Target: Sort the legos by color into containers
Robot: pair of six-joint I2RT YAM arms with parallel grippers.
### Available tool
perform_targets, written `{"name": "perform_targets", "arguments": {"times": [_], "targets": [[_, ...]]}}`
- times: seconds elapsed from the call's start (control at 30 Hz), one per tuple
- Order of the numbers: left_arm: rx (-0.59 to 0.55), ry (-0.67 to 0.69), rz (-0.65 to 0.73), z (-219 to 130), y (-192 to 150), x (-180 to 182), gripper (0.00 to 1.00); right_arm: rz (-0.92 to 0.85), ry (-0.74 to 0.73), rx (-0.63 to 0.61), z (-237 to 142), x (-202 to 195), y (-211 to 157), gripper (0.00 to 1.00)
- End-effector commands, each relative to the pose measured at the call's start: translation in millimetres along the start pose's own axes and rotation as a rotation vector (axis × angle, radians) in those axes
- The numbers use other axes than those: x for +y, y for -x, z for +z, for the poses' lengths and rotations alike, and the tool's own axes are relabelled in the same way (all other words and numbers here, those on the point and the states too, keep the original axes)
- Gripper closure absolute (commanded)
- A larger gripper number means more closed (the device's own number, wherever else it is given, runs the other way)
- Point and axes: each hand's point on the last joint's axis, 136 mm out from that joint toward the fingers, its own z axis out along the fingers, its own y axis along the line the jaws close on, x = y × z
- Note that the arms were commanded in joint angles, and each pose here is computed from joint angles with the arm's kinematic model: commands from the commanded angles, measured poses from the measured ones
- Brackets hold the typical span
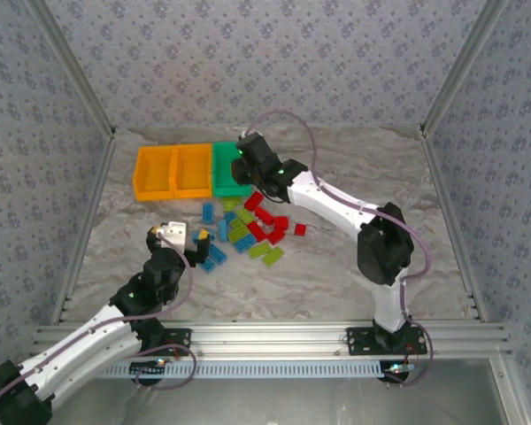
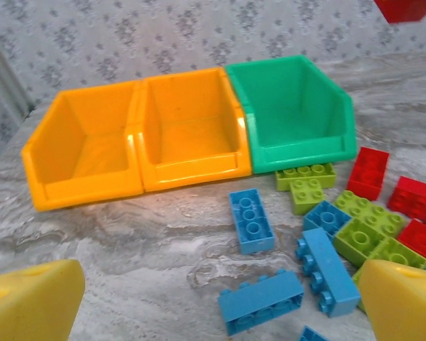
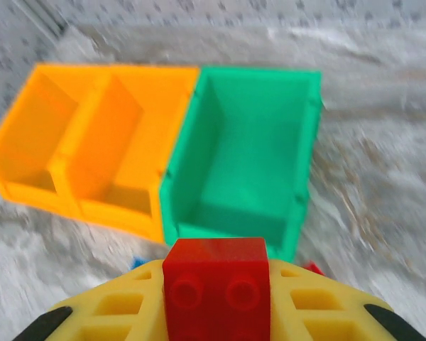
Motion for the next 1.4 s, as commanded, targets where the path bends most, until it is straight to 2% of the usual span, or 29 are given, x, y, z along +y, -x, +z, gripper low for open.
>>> {"name": "perform_targets", "arguments": {"times": [0.0, 0.2, 0.27, 0.33, 0.5, 0.6, 0.67, 0.73, 0.87, 1.07, 1.17, 1.27, 1.37], "targets": [[-0.053, 0.023, -0.077, -2, 10, 8, 0.01, -0.038, -0.05, -0.032, 46, -11, 1, 0.71], [-0.067, -0.001, -0.085, -3, 10, 5, 0.01, -0.113, -0.078, 0.019, 102, -6, -3, 0.68], [-0.069, 0.003, -0.087, -3, 11, 6, 0.01, -0.124, -0.071, 0.028, 109, -2, -1, 0.59], [-0.071, 0.006, -0.09, -2, 11, 7, 0.01, -0.136, -0.076, 0.025, 105, -1, 7, 0.44], [-0.064, 0.014, -0.098, -1, 10, 8, 0.01, -0.148, -0.061, 0.007, 63, 5, 35, 0.42], [-0.053, 0.021, -0.11, 0, 9, 9, 0.01, -0.148, 0.0, 0.023, 17, 14, 43, 0.42], [-0.033, 0.031, -0.132, 3, 6, 11, 0.02, -0.158, 0.098, 0.065, -23, 25, 36, 0.39], [0.018, 0.04, -0.18, 8, 4, 15, 0.08, -0.178, 0.158, 0.149, -62, 26, 8, 0.36], [0.149, -0.026, -0.297, 25, 13, 5, 0.09, -0.211, 0.194, 0.19, -136, 13, -49, 0.25], [0.447, -0.029, -0.211, 74, 9, -14, 0.06, -0.25, 0.212, 0.273, -205, -6, -123, 0.08], [0.575, 0.003, -0.2, 99, -7, -21, 0.07, -0.268, 0.168, 0.307, -212, -21, -155, 0.0], [0.675, 0.06, -0.185, 120, -23, -23, 0.1, -0.251, 0.144, 0.341, -210, -29, -177, 0.0], [0.709, 0.086, -0.174, 135, -38, -25, 0.16, -0.262, 0.123, 0.343, -211, -32, -188, 0.0]]}}
